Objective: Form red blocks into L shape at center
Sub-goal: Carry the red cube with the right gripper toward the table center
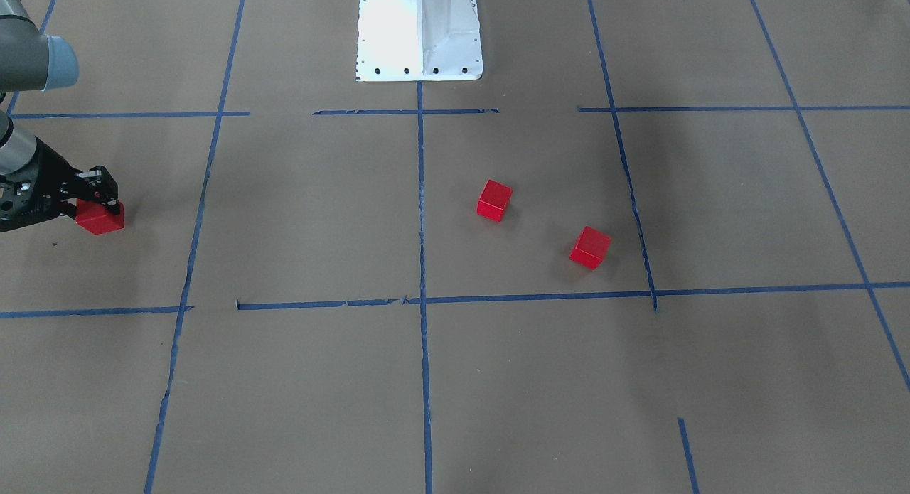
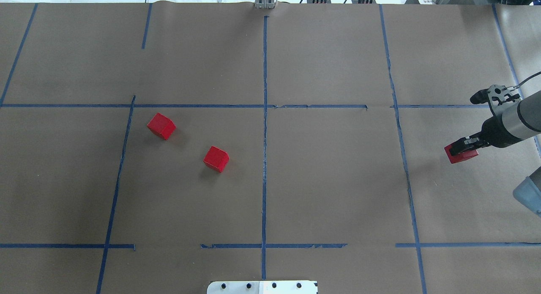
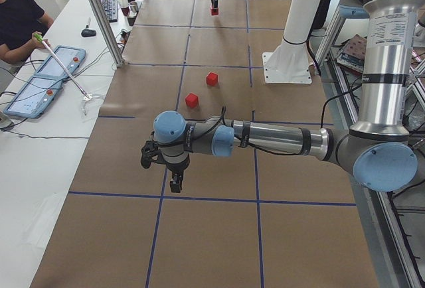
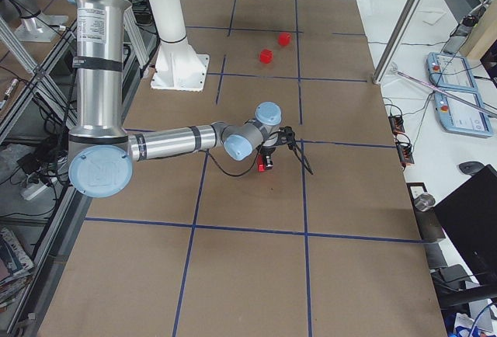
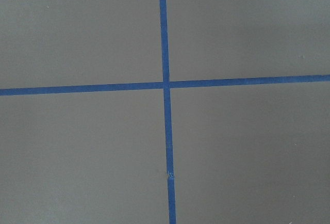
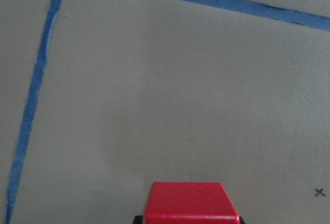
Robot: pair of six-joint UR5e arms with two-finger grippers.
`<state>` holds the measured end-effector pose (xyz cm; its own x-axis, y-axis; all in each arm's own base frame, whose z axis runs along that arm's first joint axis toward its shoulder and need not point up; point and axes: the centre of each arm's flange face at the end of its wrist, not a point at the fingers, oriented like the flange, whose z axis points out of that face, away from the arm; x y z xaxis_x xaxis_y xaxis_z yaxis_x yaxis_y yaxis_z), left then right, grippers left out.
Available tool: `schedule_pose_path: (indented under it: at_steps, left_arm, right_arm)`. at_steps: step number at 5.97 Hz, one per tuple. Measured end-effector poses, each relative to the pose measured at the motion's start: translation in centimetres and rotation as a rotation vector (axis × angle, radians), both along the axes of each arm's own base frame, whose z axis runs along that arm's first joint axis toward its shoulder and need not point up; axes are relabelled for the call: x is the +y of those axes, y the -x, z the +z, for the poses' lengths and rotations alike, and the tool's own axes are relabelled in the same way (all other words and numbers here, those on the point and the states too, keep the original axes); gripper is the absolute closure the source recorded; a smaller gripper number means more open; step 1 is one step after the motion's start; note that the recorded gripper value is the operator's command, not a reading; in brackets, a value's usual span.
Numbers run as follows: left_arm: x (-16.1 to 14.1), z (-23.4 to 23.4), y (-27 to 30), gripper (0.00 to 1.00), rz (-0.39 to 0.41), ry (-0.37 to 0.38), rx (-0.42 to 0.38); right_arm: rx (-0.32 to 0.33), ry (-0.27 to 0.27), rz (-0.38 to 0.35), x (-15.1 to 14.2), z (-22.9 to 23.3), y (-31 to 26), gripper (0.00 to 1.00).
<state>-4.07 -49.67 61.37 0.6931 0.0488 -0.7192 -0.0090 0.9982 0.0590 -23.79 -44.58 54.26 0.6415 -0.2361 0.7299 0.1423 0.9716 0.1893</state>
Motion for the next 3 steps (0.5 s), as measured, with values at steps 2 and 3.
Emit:
schedule_pose_path:
  at_steps: [2,3]
  left_arm:
    - [0.3,-0.4,0.0,0.00,0.001,-0.009,0.000]
    - [0.3,-0.6,0.0,0.00,0.003,-0.015,0.001]
  right_arm:
    - [-0.016,0.031,0.005,-2.4,-8.6,3.8,1.00]
    - [-0.031,0.064,0.014,-2.4,-12.0,7.0,1.00]
